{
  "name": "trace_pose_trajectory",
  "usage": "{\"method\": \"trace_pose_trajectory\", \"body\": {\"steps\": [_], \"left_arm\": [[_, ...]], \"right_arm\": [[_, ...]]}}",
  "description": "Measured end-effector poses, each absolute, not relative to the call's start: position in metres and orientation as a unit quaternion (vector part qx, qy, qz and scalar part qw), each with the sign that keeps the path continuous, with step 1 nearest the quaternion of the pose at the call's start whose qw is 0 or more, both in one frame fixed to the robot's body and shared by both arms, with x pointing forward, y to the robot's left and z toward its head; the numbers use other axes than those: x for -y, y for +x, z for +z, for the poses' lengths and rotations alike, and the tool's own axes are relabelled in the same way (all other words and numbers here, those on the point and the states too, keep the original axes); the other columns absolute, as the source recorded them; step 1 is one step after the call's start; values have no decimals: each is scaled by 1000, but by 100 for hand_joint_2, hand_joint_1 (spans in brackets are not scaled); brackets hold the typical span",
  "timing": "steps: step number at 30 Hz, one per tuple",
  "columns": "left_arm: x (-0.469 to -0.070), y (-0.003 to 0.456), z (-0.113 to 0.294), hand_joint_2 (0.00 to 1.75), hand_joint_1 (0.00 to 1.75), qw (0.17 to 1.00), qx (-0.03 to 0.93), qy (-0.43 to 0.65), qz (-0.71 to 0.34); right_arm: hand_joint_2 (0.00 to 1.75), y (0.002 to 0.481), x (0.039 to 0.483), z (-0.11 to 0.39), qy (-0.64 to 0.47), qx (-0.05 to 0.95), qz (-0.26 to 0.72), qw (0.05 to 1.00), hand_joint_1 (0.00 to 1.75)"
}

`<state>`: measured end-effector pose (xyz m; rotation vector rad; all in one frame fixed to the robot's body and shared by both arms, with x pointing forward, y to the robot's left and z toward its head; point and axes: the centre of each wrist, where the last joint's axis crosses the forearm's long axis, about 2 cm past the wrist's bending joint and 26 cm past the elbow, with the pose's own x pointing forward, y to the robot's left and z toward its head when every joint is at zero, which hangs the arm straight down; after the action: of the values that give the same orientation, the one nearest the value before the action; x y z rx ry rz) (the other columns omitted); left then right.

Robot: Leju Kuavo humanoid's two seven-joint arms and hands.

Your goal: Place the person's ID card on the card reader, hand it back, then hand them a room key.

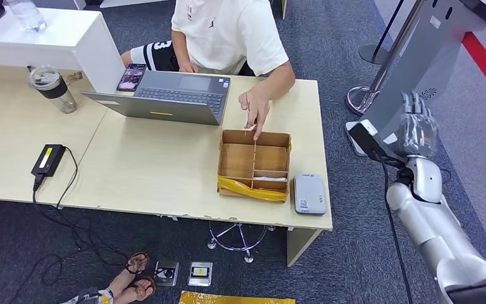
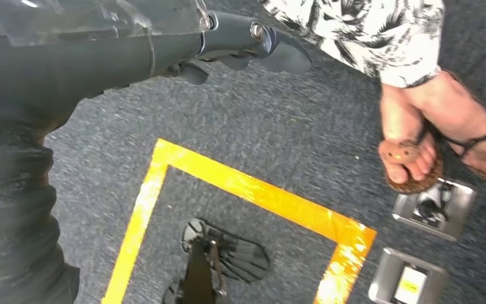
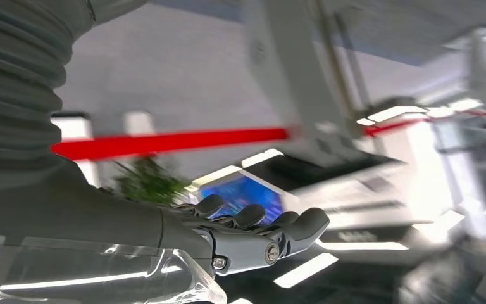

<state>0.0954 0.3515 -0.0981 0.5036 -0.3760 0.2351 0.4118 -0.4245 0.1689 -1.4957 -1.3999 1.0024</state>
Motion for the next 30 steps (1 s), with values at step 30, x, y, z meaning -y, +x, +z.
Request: {"method": "trace_pose_trajectory", "body": {"steps": [30], "left_arm": [[-359, 99, -97, 175, 0, 950, 176, 237, 102]], "right_arm": [[175, 143, 421, -71, -350, 186, 274, 876, 0]]}}
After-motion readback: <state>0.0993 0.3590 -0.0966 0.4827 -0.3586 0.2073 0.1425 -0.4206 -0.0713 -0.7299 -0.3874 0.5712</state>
